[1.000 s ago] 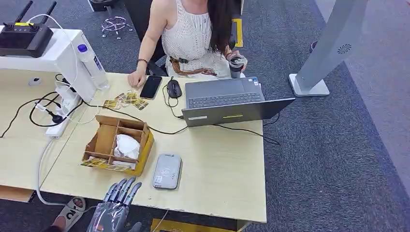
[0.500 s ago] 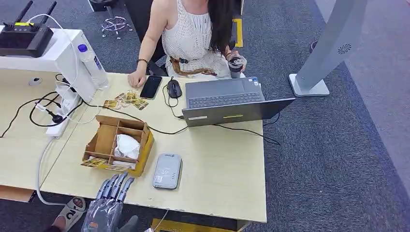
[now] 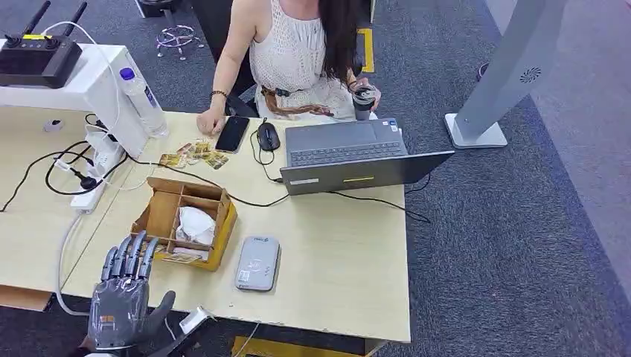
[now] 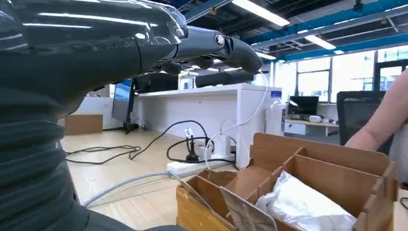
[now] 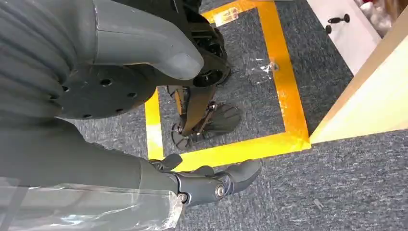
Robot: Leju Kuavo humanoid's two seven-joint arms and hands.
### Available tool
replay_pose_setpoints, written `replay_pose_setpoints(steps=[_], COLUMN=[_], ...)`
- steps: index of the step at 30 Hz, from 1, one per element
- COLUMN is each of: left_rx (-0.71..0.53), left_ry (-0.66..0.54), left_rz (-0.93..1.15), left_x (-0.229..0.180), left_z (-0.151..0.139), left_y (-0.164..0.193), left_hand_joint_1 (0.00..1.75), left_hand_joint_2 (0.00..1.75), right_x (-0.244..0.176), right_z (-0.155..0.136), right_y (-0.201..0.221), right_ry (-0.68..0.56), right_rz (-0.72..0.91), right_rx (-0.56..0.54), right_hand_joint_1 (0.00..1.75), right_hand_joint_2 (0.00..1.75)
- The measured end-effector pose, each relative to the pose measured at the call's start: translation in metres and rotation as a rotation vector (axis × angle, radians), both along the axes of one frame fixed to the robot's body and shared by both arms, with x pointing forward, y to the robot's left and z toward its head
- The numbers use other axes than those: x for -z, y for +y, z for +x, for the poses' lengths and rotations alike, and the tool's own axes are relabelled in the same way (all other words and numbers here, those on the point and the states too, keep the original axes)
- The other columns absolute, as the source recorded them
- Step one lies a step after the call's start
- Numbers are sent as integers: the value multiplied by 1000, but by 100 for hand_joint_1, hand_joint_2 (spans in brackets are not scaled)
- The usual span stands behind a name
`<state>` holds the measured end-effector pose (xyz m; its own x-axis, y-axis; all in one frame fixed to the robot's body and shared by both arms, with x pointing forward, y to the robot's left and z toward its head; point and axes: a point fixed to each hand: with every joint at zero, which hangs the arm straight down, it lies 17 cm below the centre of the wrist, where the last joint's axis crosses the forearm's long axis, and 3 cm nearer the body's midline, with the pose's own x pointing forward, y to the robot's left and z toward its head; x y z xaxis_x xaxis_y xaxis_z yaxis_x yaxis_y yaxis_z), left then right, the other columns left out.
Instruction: Pass the card to the sensor for recognition and then transmit it.
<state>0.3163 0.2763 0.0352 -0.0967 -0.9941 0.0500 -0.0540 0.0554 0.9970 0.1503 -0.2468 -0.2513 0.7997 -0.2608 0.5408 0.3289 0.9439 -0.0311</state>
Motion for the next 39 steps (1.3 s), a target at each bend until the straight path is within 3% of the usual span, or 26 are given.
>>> replay_pose_setpoints(steps=[28, 34, 39], left_rx=[-47, -18, -25], left_ry=[5, 35, 69], left_rz=[22, 51, 51], left_x=[6, 19, 32], left_z=[7, 46, 58], left_y=[21, 18, 18], left_hand_joint_1=[0, 0, 0], left_hand_joint_2=[175, 175, 175], right_x=[0, -2, -2], right_z=[0, 12, 15], right_y=[5, 15, 17], right_ry=[6, 10, 7], right_rz=[1, 8, 9], right_rx=[-34, -90, -100], right_hand_joint_1=[0, 0, 0], right_hand_joint_2=[175, 175, 175])
